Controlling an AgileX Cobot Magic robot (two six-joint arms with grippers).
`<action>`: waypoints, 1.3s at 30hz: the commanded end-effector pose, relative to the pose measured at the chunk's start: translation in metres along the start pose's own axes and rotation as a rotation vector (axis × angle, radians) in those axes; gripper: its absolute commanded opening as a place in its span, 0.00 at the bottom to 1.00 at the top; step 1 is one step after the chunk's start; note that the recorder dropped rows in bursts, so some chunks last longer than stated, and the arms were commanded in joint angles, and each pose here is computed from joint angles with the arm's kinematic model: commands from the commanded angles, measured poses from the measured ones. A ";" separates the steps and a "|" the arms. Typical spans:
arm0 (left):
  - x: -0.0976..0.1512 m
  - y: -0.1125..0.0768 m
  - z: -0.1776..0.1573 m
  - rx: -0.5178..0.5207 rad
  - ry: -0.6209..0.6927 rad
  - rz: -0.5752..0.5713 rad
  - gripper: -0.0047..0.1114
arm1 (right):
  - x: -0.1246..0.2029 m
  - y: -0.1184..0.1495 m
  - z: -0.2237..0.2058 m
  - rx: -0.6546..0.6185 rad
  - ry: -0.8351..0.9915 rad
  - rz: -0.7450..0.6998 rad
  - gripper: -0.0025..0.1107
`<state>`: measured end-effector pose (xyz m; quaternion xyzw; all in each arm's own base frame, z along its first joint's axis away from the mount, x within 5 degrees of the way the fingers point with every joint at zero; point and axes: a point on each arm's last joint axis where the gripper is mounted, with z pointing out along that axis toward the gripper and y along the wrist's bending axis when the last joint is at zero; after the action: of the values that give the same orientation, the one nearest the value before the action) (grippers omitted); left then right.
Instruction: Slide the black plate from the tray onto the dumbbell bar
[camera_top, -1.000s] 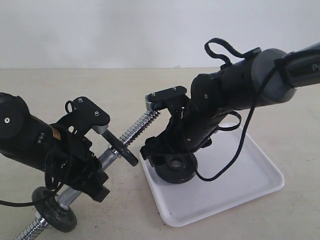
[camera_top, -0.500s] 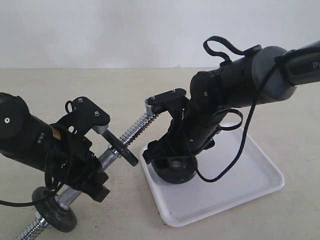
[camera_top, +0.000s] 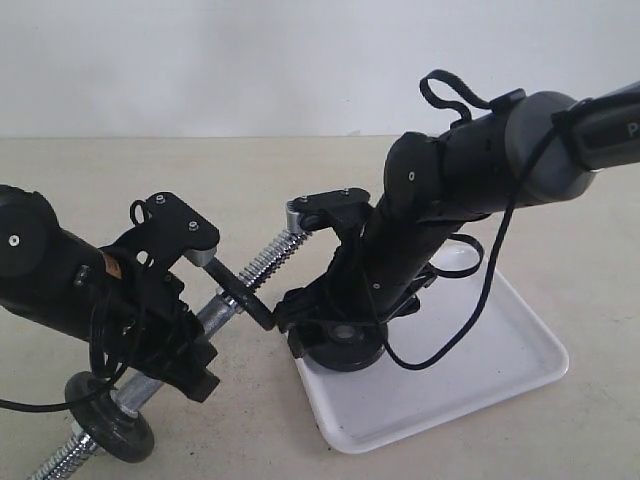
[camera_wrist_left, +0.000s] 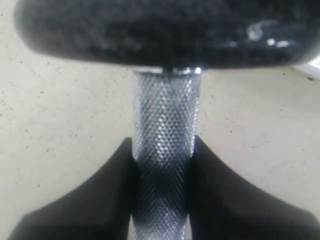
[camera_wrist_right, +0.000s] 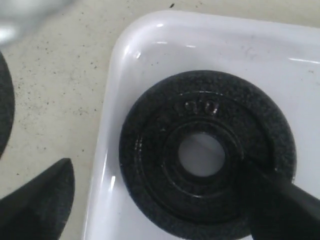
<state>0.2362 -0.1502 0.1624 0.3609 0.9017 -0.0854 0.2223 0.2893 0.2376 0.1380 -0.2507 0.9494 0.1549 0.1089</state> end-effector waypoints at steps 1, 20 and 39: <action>-0.023 0.005 -0.019 -0.057 -0.174 -0.020 0.08 | 0.013 -0.002 0.009 0.001 0.109 -0.011 0.72; -0.023 0.005 -0.019 -0.056 -0.172 -0.020 0.08 | 0.024 -0.023 0.005 0.216 0.248 -0.089 0.58; -0.023 0.005 -0.019 -0.057 -0.175 -0.020 0.08 | 0.007 -0.020 0.006 0.203 0.079 -0.122 0.75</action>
<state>0.2358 -0.1501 0.1622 0.3622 0.9017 -0.0855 0.2199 0.2928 0.2205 0.1341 -0.3090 0.9442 0.0369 0.1081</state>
